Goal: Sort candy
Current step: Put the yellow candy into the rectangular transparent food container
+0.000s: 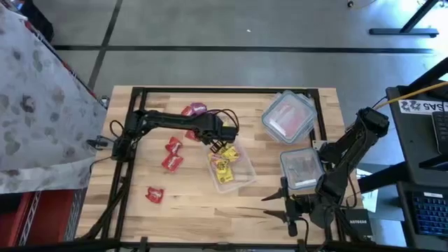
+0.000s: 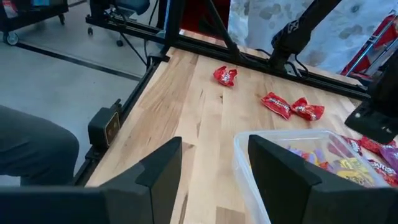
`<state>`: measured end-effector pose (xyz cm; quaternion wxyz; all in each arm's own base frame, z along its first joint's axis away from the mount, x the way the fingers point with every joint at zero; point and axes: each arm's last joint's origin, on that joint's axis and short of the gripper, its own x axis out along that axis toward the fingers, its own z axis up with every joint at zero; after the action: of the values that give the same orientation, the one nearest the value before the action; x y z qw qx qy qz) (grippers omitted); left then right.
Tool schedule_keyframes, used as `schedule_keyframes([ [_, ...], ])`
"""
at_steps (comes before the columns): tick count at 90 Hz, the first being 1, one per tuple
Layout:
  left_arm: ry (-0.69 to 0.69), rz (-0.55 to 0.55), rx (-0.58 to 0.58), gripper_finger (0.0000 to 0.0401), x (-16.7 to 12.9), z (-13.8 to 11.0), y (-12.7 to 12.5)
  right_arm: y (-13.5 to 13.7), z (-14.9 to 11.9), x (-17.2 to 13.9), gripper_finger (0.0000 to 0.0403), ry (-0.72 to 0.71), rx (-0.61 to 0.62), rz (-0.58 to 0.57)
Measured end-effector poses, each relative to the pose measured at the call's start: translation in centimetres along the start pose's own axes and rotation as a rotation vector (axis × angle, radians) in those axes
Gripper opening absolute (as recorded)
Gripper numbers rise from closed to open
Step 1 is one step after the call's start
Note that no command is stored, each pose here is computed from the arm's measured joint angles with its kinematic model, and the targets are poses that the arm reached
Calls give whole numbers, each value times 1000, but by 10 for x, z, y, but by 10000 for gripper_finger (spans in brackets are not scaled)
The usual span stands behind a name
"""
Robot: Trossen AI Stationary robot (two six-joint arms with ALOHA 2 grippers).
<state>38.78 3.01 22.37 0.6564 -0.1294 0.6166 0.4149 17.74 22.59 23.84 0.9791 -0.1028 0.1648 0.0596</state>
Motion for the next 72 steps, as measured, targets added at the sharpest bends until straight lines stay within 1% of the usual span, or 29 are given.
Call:
schedule_keyframes([
  [5,-3,-51,-9,38,8,0,-5,0,0,0,172,1,1,0],
  [16,-44,-204,-10,31,18,3,-21,0,0,0,172,3,-1,0],
  [22,-104,-291,-34,31,17,8,-30,0,0,0,172,2,0,0],
  [27,-134,-331,-44,31,17,11,-34,0,0,0,172,2,0,0],
  [37,-242,-422,-43,31,11,21,-42,0,0,0,172,2,-1,0],
  [48,-289,-420,37,31,6,27,-41,0,0,0,172,2,-4,0],
  [56,-300,-369,115,31,1,28,-35,0,0,0,172,2,-3,-1],
  [67,-264,-288,277,32,4,25,-28,0,0,0,172,2,-4,0],
  [72,-211,-303,382,37,7,22,-24,0,0,0,172,2,-4,0],
])
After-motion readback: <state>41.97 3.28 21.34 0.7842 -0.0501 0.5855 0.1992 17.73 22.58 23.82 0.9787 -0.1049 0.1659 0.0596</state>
